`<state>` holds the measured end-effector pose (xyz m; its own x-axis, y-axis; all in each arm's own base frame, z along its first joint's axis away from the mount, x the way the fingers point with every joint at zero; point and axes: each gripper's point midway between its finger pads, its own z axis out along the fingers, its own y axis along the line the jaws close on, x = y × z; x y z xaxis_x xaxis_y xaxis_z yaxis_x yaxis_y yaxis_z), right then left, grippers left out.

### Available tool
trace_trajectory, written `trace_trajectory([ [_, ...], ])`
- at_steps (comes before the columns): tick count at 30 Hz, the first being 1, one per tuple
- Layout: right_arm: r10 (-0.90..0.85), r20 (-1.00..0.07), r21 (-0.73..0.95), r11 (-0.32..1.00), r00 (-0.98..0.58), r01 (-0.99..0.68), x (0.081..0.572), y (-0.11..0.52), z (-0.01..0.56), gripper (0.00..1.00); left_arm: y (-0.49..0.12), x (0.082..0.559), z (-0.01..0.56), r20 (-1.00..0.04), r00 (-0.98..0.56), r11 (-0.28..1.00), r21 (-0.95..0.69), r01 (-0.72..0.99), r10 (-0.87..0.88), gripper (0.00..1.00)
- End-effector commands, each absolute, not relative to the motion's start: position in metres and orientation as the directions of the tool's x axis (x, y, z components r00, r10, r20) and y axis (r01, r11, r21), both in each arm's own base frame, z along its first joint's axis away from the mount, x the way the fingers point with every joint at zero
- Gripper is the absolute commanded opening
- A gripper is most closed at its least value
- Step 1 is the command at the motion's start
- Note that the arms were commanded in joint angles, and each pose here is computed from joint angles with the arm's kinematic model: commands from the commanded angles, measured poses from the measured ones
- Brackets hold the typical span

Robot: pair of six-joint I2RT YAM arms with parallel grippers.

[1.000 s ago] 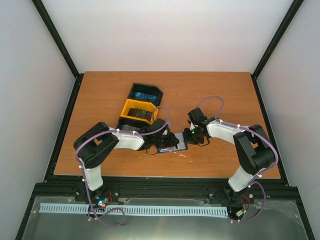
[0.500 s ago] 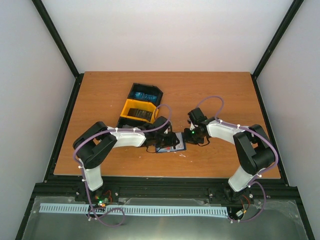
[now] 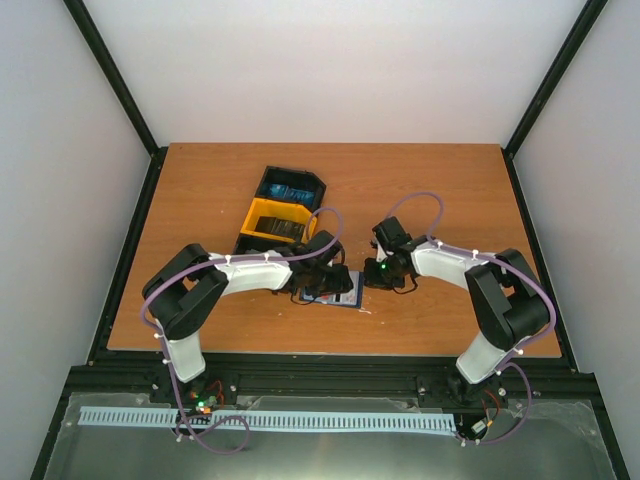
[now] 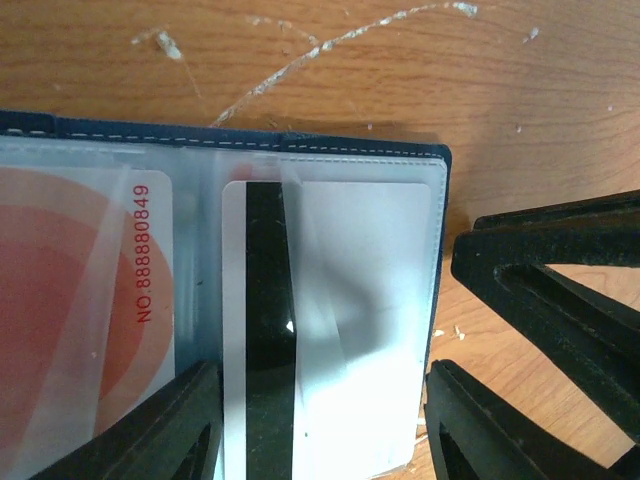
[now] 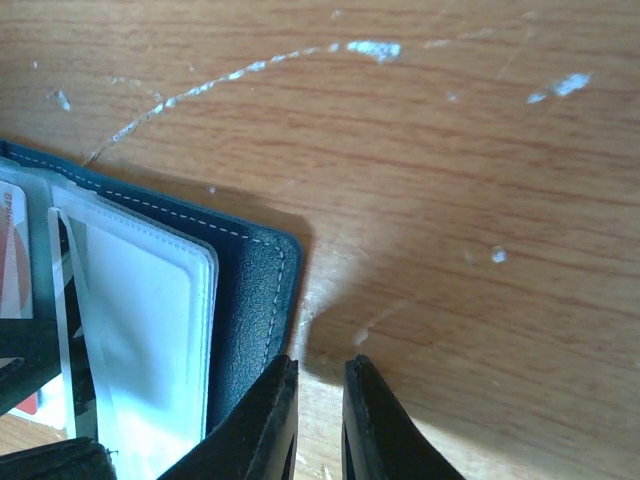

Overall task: Put the credit cards into the card holder
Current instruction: Insert the credit card into the card holder.

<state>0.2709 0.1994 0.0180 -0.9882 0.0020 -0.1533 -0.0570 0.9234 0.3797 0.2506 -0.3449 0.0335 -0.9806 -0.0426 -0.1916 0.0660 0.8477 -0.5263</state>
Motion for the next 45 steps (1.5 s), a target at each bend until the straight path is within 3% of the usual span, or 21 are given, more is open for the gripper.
trace_trajectory([
  [1,-0.055,-0.115,0.294,0.952,-0.992,-0.087,0.252,0.192,0.009,0.15,-0.341,0.245,0.034,-0.18,-0.984,0.873,-0.482,0.078,-0.011,0.57],
  [7,-0.087,-0.09,0.297,0.949,-0.992,-0.11,0.242,0.198,0.001,0.14,-0.362,0.242,0.04,-0.205,-0.976,0.811,-0.557,0.179,0.074,0.52],
  [18,-0.1,-0.048,0.332,0.937,-0.994,-0.11,0.234,0.204,-0.008,0.12,-0.391,0.238,0.051,-0.253,-0.952,0.726,-0.621,0.296,0.172,0.55],
  [22,-0.057,-0.09,0.265,0.961,-0.994,-0.079,0.243,0.191,-0.001,0.11,-0.379,0.24,0.048,-0.247,-0.956,0.776,-0.569,0.273,0.155,0.55],
  [26,-0.02,-0.196,0.218,0.974,-0.98,-0.064,0.26,0.181,0.027,0.11,-0.366,0.244,0.056,-0.276,-0.951,0.811,-0.519,0.271,0.141,0.62],
  [32,0.022,-0.296,0.184,0.982,-0.955,-0.035,0.266,0.167,0.078,0.27,-0.368,0.237,0.083,-0.324,-0.912,0.764,-0.511,0.393,0.252,0.74],
  [38,0.012,-0.315,0.175,0.984,-0.949,-0.046,0.263,0.163,0.094,0.35,-0.34,0.248,0.108,-0.375,-0.909,0.812,-0.464,0.354,0.182,0.82],
  [40,0.003,-0.317,0.189,0.98,-0.948,-0.06,0.265,0.169,0.096,0.4,-0.324,0.254,0.108,-0.376,-0.917,0.847,-0.437,0.303,0.134,0.76],
  [43,-0.015,-0.295,0.207,0.975,-0.955,-0.079,0.267,0.186,0.093,0.45,-0.306,0.262,0.1,-0.397,-0.913,0.886,-0.382,0.262,0.099,0.52],
  [45,-0.002,-0.265,0.236,0.969,-0.964,-0.067,0.268,0.199,0.09,0.45,-0.296,0.265,0.093,-0.406,-0.908,0.911,-0.326,0.253,0.107,0.43],
])
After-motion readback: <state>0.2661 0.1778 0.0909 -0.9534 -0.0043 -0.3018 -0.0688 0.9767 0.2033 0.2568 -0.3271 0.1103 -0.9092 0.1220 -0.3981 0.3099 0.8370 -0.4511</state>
